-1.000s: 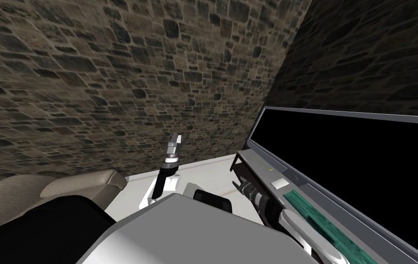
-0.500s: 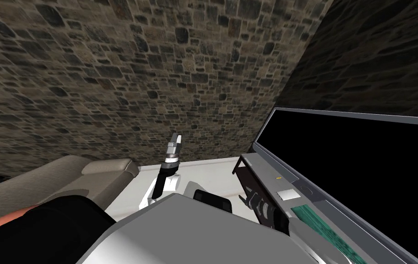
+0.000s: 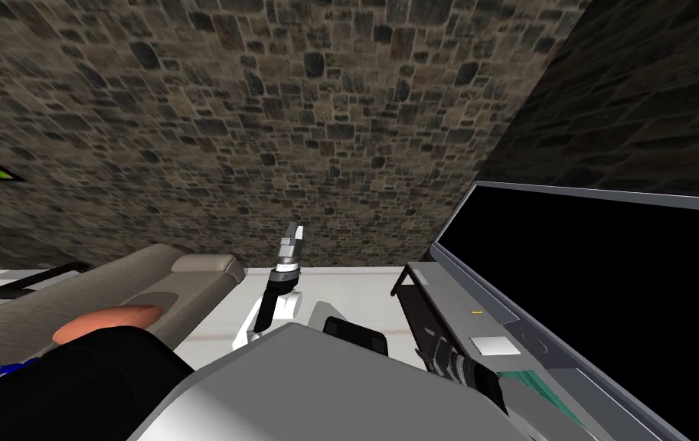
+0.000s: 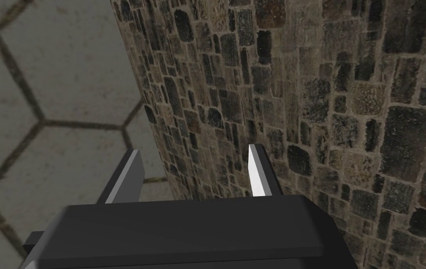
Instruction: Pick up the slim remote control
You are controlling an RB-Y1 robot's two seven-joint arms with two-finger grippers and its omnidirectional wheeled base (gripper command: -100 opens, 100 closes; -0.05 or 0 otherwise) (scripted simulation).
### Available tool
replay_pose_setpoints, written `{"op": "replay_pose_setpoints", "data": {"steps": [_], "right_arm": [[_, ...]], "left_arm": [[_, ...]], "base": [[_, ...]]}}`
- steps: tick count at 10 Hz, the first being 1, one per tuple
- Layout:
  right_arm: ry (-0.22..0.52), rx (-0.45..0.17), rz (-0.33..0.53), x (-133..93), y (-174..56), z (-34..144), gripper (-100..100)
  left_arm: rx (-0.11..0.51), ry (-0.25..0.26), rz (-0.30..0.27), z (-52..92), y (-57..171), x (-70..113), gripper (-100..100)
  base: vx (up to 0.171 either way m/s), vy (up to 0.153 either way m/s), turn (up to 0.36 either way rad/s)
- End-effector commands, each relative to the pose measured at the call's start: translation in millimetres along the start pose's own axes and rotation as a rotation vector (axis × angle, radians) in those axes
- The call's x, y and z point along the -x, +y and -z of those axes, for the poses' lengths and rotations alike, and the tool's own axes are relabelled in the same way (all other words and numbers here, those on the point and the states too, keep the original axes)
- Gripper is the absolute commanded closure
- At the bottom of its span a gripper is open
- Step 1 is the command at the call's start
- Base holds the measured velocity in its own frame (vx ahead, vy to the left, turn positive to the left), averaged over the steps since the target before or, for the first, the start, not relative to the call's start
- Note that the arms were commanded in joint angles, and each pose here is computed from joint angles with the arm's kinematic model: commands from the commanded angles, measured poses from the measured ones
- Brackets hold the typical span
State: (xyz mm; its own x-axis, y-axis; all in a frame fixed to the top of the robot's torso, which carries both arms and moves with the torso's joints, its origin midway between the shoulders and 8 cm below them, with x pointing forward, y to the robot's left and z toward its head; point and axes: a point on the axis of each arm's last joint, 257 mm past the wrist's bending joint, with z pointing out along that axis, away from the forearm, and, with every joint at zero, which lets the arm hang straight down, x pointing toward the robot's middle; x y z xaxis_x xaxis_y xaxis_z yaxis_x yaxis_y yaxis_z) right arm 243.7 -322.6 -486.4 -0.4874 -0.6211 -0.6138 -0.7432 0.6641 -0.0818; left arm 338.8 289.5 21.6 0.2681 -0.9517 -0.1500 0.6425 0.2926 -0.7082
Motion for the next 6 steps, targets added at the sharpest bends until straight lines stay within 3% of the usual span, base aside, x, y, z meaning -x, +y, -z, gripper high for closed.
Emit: {"op": "replay_pose_setpoints", "data": {"steps": [1,2,3,5,6], "right_arm": [[0.047,-0.001,0.032,-19.0,-4.5,1.6,-100],[0.108,0.013,0.096,-44.4,-6.7,9.4,-100],[0.122,0.006,0.093,-51.3,-9.8,11.3,-100],[0.244,0.038,0.206,-101.5,-15.0,30.9,-100],[0.263,0.031,0.201,-110.6,-19.4,34.7,-100]], "left_arm": [[0.000,0.000,0.000,0.0,0.0,0.0,0],[0.000,0.000,0.000,0.0,0.0,0.0,0],[0.000,0.000,0.000,0.0,0.0,0.0,0],[0.000,0.000,0.000,0.0,0.0,0.0,0],[0.000,0.000,0.000,0.0,0.0,0.0,0]], "base": [[0.030,-0.109,0.133],[0.032,-0.121,0.248],[0.028,-0.108,0.113],[0.050,-0.142,0.220],[0.043,-0.162,0.149]]}}
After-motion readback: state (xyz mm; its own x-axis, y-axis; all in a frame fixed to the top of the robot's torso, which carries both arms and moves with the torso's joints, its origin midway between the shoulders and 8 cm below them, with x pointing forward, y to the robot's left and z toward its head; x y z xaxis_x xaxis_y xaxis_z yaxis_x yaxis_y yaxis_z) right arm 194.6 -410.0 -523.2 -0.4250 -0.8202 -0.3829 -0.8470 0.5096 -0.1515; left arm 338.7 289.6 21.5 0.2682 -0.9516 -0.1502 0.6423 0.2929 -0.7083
